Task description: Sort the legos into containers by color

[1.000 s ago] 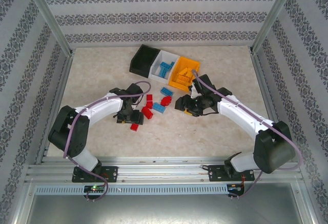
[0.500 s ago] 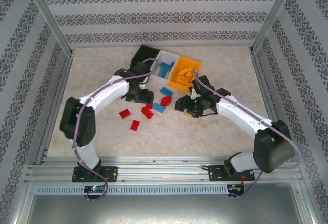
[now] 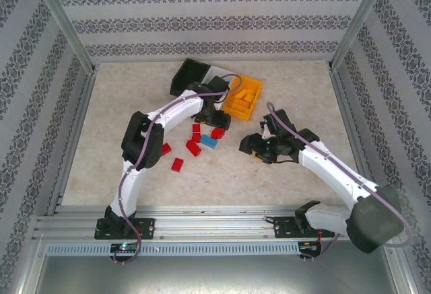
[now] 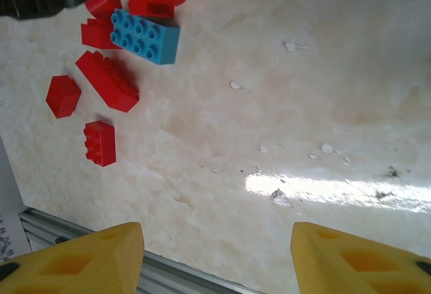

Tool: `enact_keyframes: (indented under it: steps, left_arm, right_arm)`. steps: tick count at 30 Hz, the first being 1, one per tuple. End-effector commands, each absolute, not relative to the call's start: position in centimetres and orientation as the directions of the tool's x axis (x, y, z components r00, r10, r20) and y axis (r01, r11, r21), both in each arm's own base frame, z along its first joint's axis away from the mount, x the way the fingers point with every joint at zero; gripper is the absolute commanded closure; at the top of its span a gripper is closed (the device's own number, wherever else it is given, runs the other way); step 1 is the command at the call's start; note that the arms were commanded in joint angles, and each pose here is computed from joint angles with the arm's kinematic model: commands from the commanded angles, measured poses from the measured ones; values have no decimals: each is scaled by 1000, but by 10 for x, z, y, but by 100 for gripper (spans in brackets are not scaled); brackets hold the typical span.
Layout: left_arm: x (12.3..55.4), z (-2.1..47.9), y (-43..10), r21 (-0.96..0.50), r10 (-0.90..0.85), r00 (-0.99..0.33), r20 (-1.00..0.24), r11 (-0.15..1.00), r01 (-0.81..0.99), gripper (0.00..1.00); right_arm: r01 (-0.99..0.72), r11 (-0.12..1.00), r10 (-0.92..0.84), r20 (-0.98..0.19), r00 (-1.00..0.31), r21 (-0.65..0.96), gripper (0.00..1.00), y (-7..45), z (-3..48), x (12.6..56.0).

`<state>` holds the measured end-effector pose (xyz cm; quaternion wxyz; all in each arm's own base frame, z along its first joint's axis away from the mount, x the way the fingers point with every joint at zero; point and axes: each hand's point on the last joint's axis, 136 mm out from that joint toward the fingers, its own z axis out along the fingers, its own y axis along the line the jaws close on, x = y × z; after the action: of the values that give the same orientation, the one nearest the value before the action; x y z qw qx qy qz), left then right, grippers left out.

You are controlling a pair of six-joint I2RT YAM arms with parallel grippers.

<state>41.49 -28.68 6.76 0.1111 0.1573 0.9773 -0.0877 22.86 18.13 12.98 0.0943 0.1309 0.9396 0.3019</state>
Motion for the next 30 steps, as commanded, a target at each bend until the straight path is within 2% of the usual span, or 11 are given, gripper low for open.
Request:
enact_keyframes:
  steps: [1, 16, 19, 26, 30]
  left_arm:
    - [430, 61, -290, -75, 353, -893, -279, 919, 387, 16]
    - [453, 24, -312, -90, 420, -873, -248, 887, 453, 13]
    - [454, 21, -313, -89, 422, -873, -247, 887, 454, 17]
    - [446, 22, -309, -108, 402, -890, -214, 896, 431, 38]
    - [437, 25, -305, -124, 388, -899, -204, 901, 416, 41]
  right_arm:
    - [248, 784, 344, -66, -937, 569, 40, 167, 123, 214]
    - [292, 775, 384, -51, -922, 560, 36, 147, 125, 205]
    - [290, 773, 382, -50, -923, 564, 37, 149, 126, 206]
    - [288, 771, 383, -53, -922, 568, 36, 150, 126, 210]
    - [282, 770, 382, -60, -922, 572, 36, 151, 126, 213]
